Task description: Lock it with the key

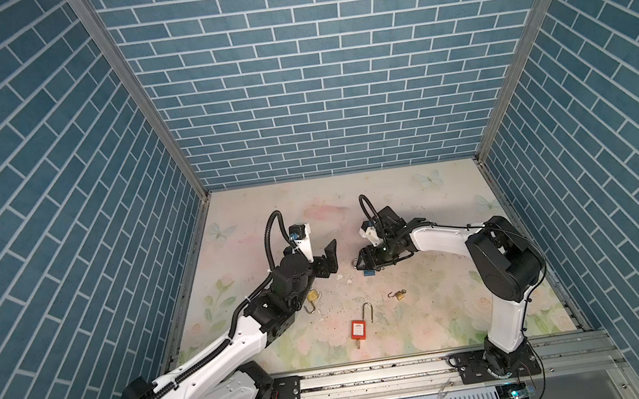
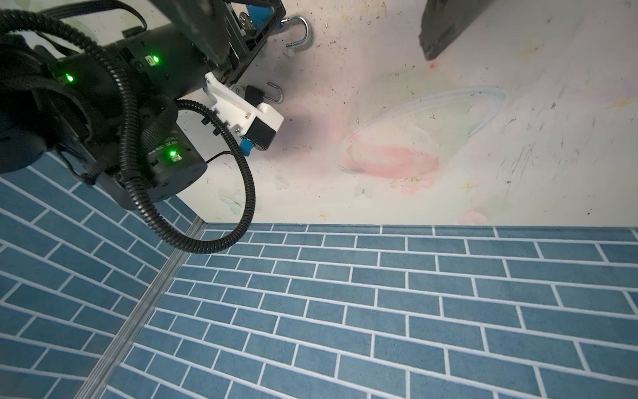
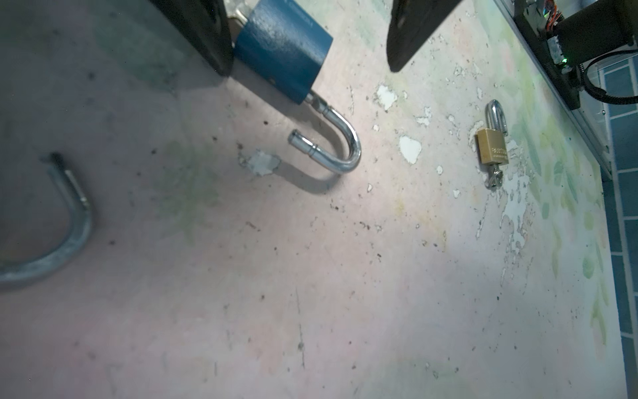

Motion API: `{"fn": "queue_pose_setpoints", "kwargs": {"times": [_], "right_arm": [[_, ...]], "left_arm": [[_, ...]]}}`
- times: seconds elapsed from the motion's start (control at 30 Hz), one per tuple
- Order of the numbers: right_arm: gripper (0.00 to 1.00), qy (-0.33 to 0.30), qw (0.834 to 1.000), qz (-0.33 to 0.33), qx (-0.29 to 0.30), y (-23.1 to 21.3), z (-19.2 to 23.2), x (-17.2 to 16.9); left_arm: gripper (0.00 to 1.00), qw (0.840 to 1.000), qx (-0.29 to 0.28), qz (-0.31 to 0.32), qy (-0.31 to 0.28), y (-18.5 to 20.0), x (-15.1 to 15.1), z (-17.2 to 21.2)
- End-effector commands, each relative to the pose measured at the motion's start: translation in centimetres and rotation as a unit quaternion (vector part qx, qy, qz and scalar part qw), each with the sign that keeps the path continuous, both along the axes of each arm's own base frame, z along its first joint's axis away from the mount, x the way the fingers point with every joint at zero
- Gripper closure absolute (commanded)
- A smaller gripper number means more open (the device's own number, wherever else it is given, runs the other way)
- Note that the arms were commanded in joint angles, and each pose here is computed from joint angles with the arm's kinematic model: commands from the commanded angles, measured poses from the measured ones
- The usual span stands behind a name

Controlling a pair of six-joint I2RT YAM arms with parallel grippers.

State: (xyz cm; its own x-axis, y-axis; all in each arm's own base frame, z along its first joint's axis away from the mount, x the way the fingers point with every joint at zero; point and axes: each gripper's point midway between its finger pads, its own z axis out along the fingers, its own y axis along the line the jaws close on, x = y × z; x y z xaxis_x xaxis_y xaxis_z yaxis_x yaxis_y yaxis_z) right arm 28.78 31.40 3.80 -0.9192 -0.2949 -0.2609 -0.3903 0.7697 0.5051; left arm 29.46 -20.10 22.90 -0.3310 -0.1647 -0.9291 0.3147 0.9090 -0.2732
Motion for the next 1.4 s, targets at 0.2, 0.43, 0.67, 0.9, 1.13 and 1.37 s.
{"fn": "queue_pose_setpoints", "kwargs": {"times": [0.2, 0.43, 0.67, 0.9, 1.13, 1.37], "right_arm": [[0.29, 0.066, 0.998, 0.001, -0.013, -0.4, -1.0, -4.8], [0.31, 0.054, 0.999, 0.004, 0.000, 0.2, -0.4, -5.1], [0.31, -0.021, 0.999, -0.033, 0.019, -1.9, 4.3, -2.5], [0.25, -0.125, 0.978, -0.166, -0.027, -9.5, 8.2, 1.6], [0.24, -0.148, 0.957, -0.248, 0.008, -14.1, 8.8, 3.1], [0.24, -0.141, 0.957, -0.254, 0.019, -14.7, 7.6, 3.3]], "left_arm": [[0.12, 0.996, -0.007, 0.054, 0.063, 2.0, -0.2, -2.7], [0.12, 0.992, -0.014, 0.068, 0.107, 2.3, -0.7, -4.0], [0.13, 0.978, 0.019, 0.071, 0.193, 1.7, -1.2, -7.3], [0.14, 0.948, 0.099, 0.055, 0.296, -2.4, -2.0, -11.2], [0.19, 0.925, 0.152, 0.035, 0.348, -7.7, -2.9, -13.0], [0.22, 0.897, 0.182, 0.056, 0.399, -9.7, -3.2, -15.9]]}}
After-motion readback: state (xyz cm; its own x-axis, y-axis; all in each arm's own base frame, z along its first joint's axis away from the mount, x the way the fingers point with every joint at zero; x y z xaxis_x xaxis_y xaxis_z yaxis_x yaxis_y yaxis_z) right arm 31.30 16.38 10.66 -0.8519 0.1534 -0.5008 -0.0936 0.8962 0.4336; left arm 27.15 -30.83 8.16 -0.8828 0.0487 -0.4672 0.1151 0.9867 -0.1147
